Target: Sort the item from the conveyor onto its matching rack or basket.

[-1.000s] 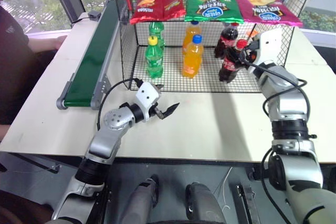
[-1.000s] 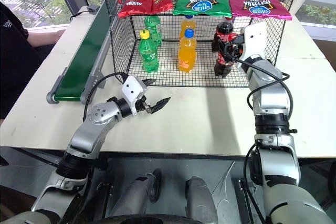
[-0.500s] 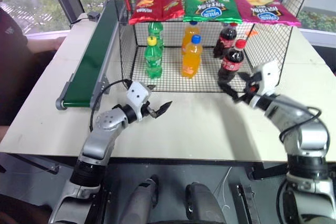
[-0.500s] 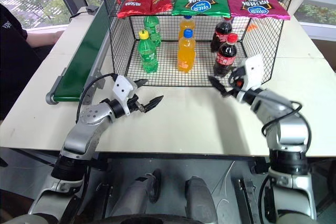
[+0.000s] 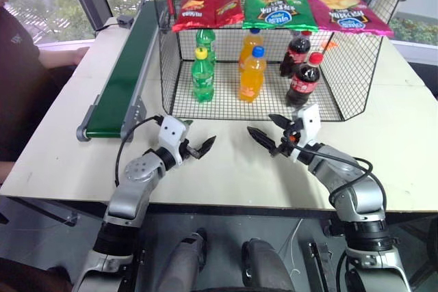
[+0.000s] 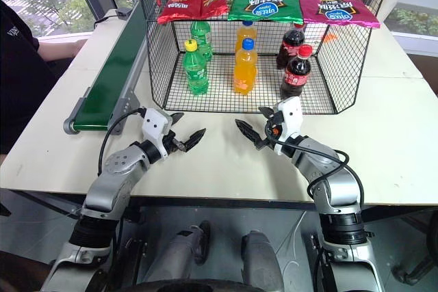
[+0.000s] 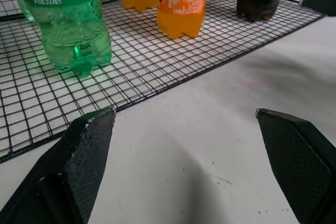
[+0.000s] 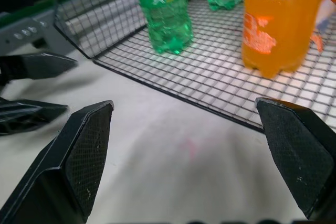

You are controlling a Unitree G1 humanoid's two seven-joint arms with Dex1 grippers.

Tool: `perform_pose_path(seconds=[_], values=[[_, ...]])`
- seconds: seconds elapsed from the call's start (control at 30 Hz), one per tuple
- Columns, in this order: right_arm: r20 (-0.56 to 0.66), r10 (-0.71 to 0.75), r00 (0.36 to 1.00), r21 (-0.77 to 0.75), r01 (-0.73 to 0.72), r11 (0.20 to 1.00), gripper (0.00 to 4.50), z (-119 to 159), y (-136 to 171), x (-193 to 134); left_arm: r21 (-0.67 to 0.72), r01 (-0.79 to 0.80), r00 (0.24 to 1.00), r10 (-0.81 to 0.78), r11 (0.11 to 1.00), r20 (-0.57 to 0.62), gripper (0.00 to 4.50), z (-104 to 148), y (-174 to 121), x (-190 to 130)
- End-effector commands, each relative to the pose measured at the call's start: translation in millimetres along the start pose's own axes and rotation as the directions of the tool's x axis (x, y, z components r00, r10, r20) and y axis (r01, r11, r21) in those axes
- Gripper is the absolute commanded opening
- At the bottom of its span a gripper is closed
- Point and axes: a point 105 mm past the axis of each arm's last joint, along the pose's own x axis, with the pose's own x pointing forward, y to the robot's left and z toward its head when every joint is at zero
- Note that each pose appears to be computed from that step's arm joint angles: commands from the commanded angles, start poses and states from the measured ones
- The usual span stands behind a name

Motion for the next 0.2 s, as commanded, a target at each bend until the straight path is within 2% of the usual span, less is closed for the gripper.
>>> perform_pose_path(seconds=[0.03, 0.2], values=[[0.040, 0.009, 0.999, -0.013, -0.008, 1.000, 4.47, 7.0, 4.2, 0.7, 0.013, 0.019, 0.999, -0.020, 1.000, 0.040, 4.50, 10.7, -3.6, -2.3], [0.047, -0.003, 0.999, -0.011, 0.004, 1.000, 4.47, 7.9, 2.8, 1.6, 0.009, 0.026, 0.999, -0.026, 1.000, 0.043, 4.50, 11.3, -2.6, -1.3]])
